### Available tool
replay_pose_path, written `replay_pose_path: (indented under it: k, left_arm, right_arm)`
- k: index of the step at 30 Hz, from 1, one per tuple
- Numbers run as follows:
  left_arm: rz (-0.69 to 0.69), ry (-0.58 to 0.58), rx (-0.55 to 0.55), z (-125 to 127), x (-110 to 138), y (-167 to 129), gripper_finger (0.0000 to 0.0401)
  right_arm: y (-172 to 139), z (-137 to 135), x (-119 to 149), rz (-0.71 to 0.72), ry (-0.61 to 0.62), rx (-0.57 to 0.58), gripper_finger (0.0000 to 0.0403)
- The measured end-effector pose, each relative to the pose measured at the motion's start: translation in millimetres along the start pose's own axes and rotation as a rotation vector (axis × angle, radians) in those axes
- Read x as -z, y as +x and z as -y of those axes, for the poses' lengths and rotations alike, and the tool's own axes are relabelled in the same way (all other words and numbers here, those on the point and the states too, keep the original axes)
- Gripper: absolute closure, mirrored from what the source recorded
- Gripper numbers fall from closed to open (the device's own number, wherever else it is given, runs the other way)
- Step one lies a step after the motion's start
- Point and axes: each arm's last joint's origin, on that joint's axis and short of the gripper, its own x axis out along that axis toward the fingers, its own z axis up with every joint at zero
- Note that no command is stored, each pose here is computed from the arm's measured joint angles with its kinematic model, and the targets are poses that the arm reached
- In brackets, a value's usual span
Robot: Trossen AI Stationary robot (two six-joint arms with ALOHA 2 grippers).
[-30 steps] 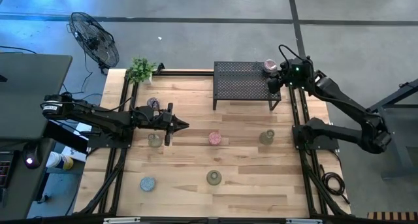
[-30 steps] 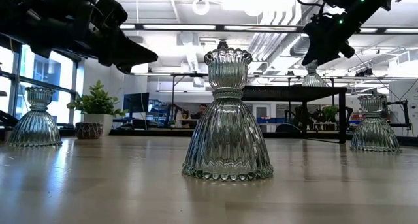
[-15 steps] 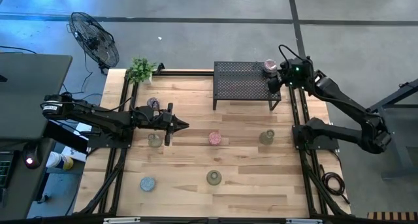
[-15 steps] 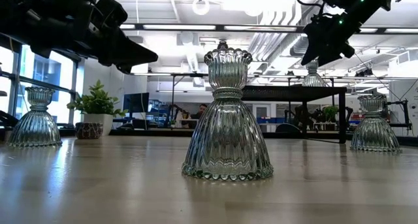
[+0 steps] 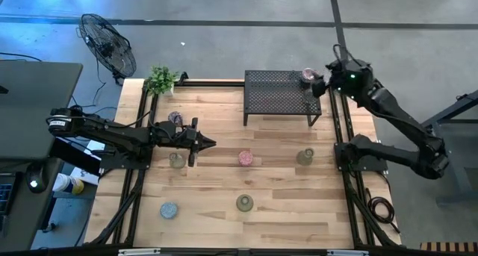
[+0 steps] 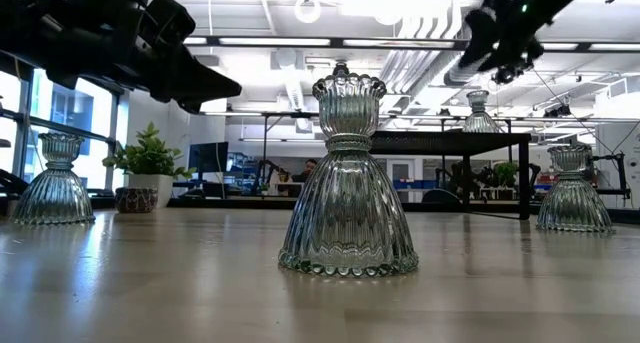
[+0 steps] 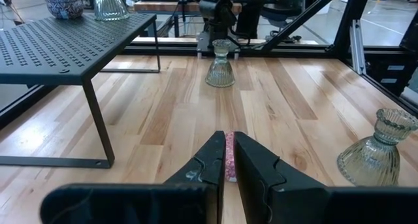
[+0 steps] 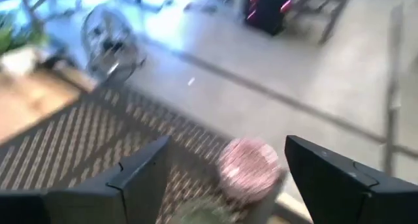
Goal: Pick & Place candle stick holders
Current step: Put the black scented candle on the shelf
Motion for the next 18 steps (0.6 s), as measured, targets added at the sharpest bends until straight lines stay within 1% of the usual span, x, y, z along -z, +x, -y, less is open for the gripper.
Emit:
replay_pose_path:
  k: [2,5,9,12,13,14,15,18]
  left_arm:
    - [-0.005,0.002,-0.001,0.0,0.5,0.0,0.0374]
    - [-0.022,0.001,-0.033,-1.0,2.1,0.0,0.0374]
    - [-0.053,-0.02,-0.075,-2.2,5.2,-0.2,0.0374]
    - [-0.071,-0.024,-0.095,-2.8,6.9,-0.3,0.0374]
    - [-0.076,-0.025,-0.096,-2.8,7.4,-0.4,0.0374]
    - [-0.078,-0.026,-0.096,-2.8,7.6,-0.4,0.0374]
    - [-0.078,-0.026,-0.096,-2.8,7.6,-0.4,0.0374]
    - [-0.081,-0.027,-0.096,-2.8,7.9,-0.4,0.0374]
  right_arm:
    - [-12.1,-3.2,-6.2,0.044,-0.004,-0.007,0.0136]
    - [-27.9,-14.2,-6.0,0.081,-0.01,-0.118,0.0185]
    - [-43.4,-33.4,7.3,0.09,-0.013,-0.273,0.0286]
    - [-50.3,-50.6,20.0,0.08,-0.06,-0.373,0.0371]
    - [-52.1,-56.6,24.1,0.074,-0.079,-0.403,0.0386]
    - [-53.7,-62.7,27.8,0.065,-0.095,-0.425,0.0392]
    - [-55.1,-69.5,31.3,0.057,-0.102,-0.443,0.0389]
    - [-59.9,-88.9,40.2,0.042,-0.152,-0.443,0.0378]
